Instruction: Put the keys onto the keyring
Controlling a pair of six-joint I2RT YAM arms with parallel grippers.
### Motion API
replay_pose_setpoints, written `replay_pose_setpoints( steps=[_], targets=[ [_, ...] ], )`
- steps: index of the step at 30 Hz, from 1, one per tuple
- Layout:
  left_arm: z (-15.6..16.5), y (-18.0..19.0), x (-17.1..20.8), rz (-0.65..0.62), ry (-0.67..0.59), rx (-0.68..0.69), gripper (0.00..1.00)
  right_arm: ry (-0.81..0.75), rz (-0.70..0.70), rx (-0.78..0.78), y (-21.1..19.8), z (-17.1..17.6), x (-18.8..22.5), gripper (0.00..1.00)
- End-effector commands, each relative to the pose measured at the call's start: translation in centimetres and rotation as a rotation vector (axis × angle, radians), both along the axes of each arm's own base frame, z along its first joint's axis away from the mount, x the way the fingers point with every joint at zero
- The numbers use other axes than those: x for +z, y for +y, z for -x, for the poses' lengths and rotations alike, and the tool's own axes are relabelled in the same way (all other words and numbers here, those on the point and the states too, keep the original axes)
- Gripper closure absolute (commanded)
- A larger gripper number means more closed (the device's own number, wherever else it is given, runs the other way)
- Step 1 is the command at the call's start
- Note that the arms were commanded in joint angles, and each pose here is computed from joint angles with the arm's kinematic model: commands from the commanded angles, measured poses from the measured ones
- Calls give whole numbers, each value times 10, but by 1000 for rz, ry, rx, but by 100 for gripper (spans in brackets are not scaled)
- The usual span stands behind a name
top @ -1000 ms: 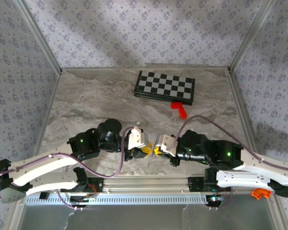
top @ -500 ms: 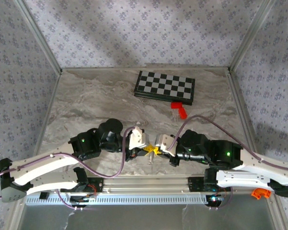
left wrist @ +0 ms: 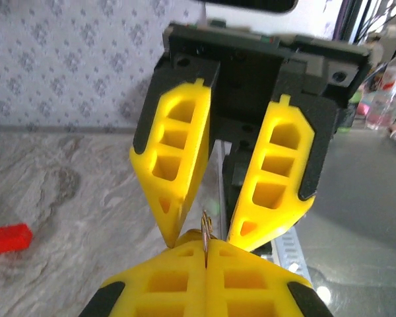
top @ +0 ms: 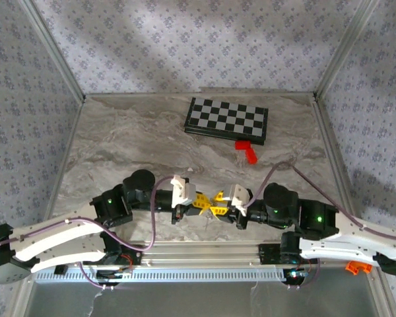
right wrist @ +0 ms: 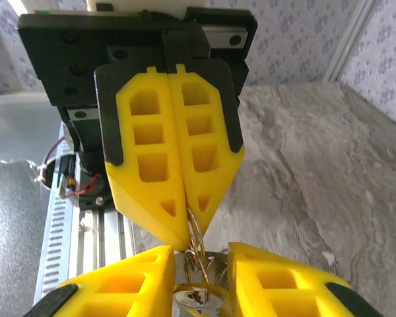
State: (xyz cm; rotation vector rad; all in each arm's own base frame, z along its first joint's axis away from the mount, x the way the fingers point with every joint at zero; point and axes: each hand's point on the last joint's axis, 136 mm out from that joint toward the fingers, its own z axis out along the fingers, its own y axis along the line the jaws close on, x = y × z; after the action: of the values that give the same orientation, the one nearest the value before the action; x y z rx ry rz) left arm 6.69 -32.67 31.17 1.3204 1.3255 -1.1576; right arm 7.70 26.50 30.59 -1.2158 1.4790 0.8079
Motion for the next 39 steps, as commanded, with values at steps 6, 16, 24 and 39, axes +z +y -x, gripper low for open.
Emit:
replay_pose_setpoints(
  steps=[6,16,24,39],
  targets=[
    [16,6,52,233,-30,-67,100,-12,-152,43,1,9,28,72],
    [18,5,52,255,-15,-80,100,-15,-171,82,3,15,29,77],
    [18,4,48,244,-6,-89,100,-18,-173,74,2,14,28,85],
    [16,6,34,91,-19,-71,98,-21,-120,32,-1,7,22,100]
  ],
)
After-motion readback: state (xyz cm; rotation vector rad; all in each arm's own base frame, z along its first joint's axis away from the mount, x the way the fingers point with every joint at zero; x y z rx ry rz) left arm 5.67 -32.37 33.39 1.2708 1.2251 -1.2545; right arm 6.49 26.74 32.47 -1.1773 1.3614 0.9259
